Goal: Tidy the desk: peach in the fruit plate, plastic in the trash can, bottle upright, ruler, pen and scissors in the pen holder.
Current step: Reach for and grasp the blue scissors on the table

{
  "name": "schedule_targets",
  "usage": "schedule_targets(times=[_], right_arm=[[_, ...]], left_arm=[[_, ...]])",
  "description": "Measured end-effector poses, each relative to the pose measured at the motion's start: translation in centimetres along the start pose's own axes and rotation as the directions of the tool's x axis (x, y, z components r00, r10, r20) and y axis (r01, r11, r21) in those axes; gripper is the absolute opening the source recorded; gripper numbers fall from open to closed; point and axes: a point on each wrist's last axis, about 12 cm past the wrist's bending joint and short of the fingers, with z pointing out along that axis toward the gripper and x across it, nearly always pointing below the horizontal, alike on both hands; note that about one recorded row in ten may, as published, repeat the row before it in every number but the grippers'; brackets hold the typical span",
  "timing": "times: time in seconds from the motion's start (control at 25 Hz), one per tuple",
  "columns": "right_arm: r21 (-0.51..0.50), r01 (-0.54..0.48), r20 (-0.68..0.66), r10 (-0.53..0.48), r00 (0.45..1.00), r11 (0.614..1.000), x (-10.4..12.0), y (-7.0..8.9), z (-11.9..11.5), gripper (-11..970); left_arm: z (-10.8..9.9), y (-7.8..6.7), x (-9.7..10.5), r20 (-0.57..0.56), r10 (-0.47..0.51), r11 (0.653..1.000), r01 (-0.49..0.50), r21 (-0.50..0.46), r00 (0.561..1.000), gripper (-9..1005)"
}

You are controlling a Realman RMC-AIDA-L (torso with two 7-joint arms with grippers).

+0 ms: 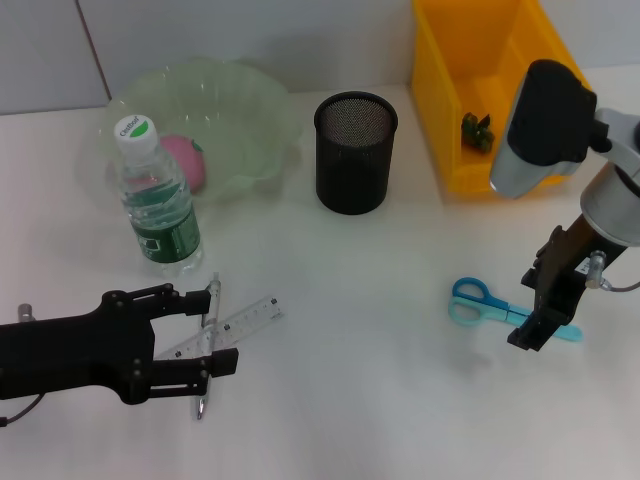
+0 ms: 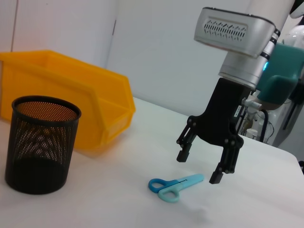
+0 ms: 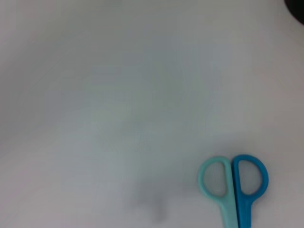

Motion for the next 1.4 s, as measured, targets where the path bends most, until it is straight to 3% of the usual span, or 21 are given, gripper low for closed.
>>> schedule_targets(times=[0.64, 1.4], right_arm=[[0.01, 0.03, -0.06, -0.029, 0.998, 1.0, -1.3, -0.3, 2.5, 825], [0.023, 0.041, -0.072, -0.039, 0.997, 0.999, -1.6, -0.5, 3.2, 781]], left_arm=[[0.0, 0.1, 0.1, 0.0, -0.002, 1.0, 0.002, -0.006, 1.0, 839], [0.1, 0.0, 0.2, 0.013, -0.017, 1.0, 0.017, -0.006, 1.0, 839]])
